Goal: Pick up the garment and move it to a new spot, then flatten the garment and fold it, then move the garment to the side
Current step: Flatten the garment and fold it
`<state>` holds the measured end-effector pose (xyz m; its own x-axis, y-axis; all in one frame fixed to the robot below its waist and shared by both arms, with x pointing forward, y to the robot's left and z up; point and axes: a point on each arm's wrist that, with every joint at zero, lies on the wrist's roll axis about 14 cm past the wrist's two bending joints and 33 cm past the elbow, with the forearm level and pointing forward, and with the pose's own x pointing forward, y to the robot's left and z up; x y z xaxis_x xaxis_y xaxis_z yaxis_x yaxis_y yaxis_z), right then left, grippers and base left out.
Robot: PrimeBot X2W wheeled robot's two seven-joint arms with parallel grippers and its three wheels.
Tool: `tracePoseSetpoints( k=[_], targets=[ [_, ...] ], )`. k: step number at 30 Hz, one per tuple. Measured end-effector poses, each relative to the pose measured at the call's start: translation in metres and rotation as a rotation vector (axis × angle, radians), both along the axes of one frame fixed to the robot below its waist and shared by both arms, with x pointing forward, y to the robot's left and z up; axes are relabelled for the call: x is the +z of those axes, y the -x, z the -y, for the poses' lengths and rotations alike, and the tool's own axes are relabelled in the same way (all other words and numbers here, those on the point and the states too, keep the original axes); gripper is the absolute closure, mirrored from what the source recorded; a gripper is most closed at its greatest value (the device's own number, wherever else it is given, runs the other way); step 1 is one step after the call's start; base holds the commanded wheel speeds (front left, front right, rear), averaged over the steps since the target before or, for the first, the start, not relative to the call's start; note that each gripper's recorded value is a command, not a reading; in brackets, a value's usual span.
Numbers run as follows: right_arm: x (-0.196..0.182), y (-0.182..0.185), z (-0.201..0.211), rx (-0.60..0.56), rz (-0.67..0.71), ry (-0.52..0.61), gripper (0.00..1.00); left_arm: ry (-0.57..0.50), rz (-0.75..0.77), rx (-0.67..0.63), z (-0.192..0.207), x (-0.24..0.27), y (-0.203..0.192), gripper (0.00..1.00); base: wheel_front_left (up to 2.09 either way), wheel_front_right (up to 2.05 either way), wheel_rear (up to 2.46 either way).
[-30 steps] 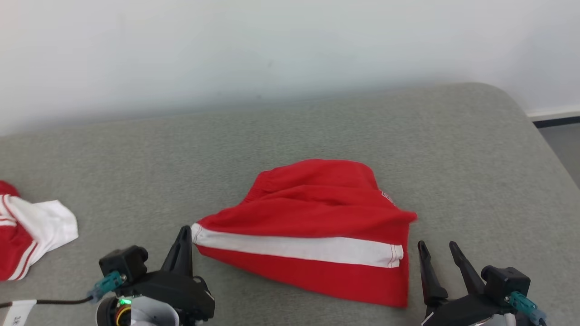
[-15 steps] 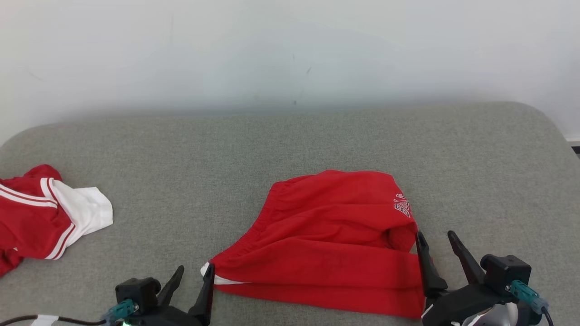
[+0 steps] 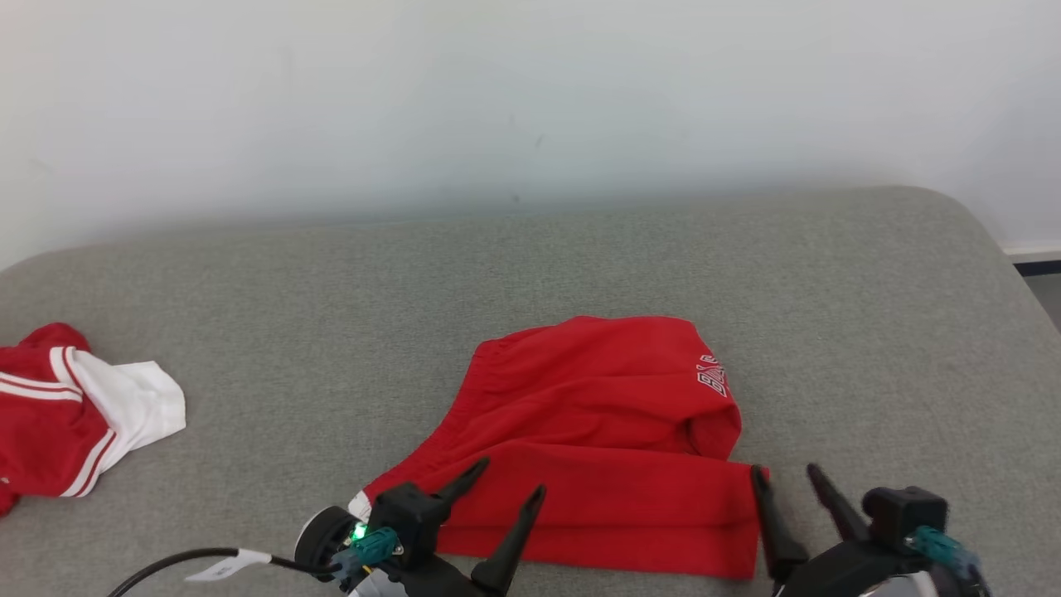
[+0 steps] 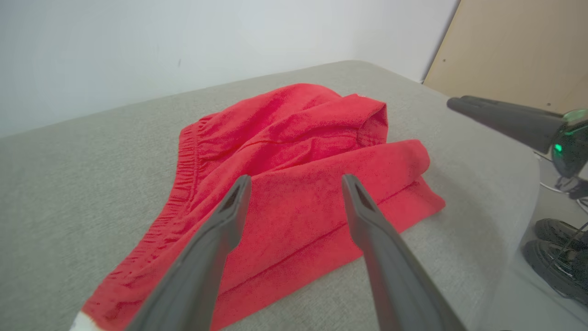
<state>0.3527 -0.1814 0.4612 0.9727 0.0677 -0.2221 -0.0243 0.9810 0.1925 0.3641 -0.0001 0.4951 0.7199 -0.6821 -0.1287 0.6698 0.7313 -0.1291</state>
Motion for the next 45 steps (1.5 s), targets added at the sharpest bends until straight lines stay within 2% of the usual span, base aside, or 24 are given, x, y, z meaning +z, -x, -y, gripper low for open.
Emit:
tracePoseSetpoints(
  k=[6,15,16,17,18,19,20,21,22,26,35,45],
  targets=[
    [-0.039,0.012,0.007,0.005,-0.220,0.020,0.00,0.151,0.092,0.171,-0.016,0.021,-0.019,0.00,0.00,0.00,0.00],
    [-0.046,-0.004,-0.006,0.057,-0.286,0.031,0.00,0.205,0.105,0.378,-0.073,0.020,-0.022,0.00,0.00,0.00,0.00],
    [-0.051,-0.005,-0.010,0.069,-0.314,0.024,0.00,0.207,0.106,0.435,-0.090,0.019,-0.021,0.00,0.00,0.00,0.00],
    [-0.051,-0.005,-0.010,0.069,-0.314,0.024,0.14,0.207,0.106,0.435,-0.090,0.019,-0.021,0.00,0.00,0.00,0.00],
    [-0.053,-0.006,-0.010,0.069,-0.322,0.021,0.21,0.209,0.106,0.462,-0.098,0.018,-0.020,0.00,0.00,0.00,0.00],
    [-0.053,-0.007,-0.011,0.072,-0.325,0.020,0.64,0.210,0.103,0.484,-0.105,0.017,-0.018,0.00,0.00,0.00,0.00],
    [-0.053,-0.009,-0.012,0.077,-0.325,0.021,0.75,0.207,0.102,0.509,-0.112,0.016,-0.017,0.00,0.00,0.00,0.00],
    [-0.053,-0.011,-0.013,0.080,-0.323,0.021,0.93,0.206,0.102,0.533,-0.120,0.015,-0.016,0.00,0.00,0.00,0.00],
    [-0.053,-0.012,-0.016,0.086,-0.323,0.021,1.00,0.205,0.101,0.556,-0.127,0.014,-0.015,0.00,0.00,0.00,0.00],
    [-0.044,-0.019,-0.022,0.102,-0.279,0.023,1.00,0.199,0.102,0.615,-0.147,0.012,-0.009,0.00,0.00,0.00,0.00],
    [0.003,-0.052,-0.022,0.096,-0.129,-0.003,1.00,0.206,0.097,0.645,-0.156,0.010,-0.002,0.00,0.00,0.00,0.00],
    [0.013,-0.102,-0.002,0.020,-0.126,-0.045,1.00,0.209,0.071,0.682,-0.167,0.002,0.004,0.00,0.00,0.00,0.00]
  ],
)
